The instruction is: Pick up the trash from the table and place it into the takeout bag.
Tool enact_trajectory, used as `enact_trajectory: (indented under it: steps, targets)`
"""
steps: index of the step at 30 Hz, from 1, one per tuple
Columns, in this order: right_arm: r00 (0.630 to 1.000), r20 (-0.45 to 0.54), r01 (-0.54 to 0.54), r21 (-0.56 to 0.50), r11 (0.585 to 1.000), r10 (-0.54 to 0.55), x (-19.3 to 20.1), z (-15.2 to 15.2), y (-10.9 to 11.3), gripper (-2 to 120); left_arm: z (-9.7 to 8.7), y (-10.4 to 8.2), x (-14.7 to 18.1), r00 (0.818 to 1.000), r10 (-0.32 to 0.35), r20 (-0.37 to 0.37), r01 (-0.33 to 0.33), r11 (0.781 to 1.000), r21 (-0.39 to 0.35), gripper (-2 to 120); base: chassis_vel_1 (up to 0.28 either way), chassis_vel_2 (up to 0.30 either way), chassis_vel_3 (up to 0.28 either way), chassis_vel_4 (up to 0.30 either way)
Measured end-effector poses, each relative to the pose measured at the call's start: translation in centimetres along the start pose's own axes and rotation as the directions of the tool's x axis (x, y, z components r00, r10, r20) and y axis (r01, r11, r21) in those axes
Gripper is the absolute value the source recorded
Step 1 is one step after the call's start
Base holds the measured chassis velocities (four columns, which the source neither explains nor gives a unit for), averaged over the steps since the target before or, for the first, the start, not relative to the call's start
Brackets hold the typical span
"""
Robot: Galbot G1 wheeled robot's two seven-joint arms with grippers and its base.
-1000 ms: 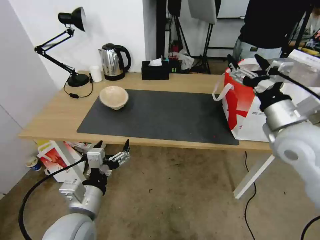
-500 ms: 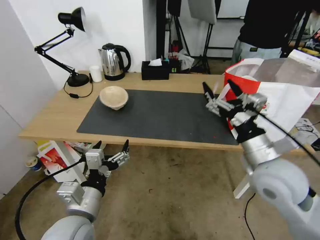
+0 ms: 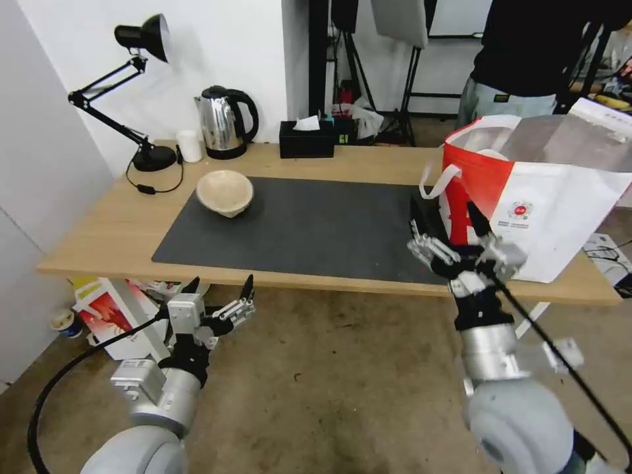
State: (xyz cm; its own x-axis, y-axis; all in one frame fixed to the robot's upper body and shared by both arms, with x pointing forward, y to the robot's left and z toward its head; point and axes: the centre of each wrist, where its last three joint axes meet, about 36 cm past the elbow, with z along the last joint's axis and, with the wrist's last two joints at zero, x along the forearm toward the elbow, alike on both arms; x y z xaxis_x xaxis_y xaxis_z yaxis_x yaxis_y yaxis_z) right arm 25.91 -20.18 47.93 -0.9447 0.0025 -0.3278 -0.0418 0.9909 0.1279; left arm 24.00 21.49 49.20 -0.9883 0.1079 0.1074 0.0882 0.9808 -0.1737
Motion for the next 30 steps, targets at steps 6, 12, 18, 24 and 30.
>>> enact_trajectory:
  steps: [6,12,18,24,30]
  targets:
    - [0.985,-0.082,-0.141,0.121,0.983,0.152,2.2,1.2,0.3,100,0.1,0.1,-0.1,1.0,0.003,0.001,-0.003,1.0,-0.002,100,0.0,0.0,0.0,0.0]
    - [0.965,-0.147,-0.191,0.175,0.966,0.218,3.3,2.2,0.3,100,0.1,0.1,-0.1,1.0,0.004,0.001,-0.004,1.0,-0.002,100,0.0,0.0,0.0,0.0]
    - [0.949,-0.202,-0.198,0.213,0.957,0.242,4.4,2.7,0.3,100,0.1,0.2,-0.2,1.0,0.005,0.001,-0.005,1.0,-0.003,100,0.0,0.0,0.0,0.0]
    - [0.94,-0.26,-0.17,0.208,0.963,0.222,5.6,2.9,0.1,100,0.3,0.2,-0.3,1.0,0.006,-0.001,-0.006,1.0,-0.001,100,0.0,0.0,0.0,0.0]
    - [0.943,-0.276,-0.138,0.185,0.973,0.186,6.1,3.1,-0.1,100,0.4,0.2,-0.4,1.0,0.006,-0.003,-0.006,1.0,0.0,100,0.0,0.0,0.0,0.0]
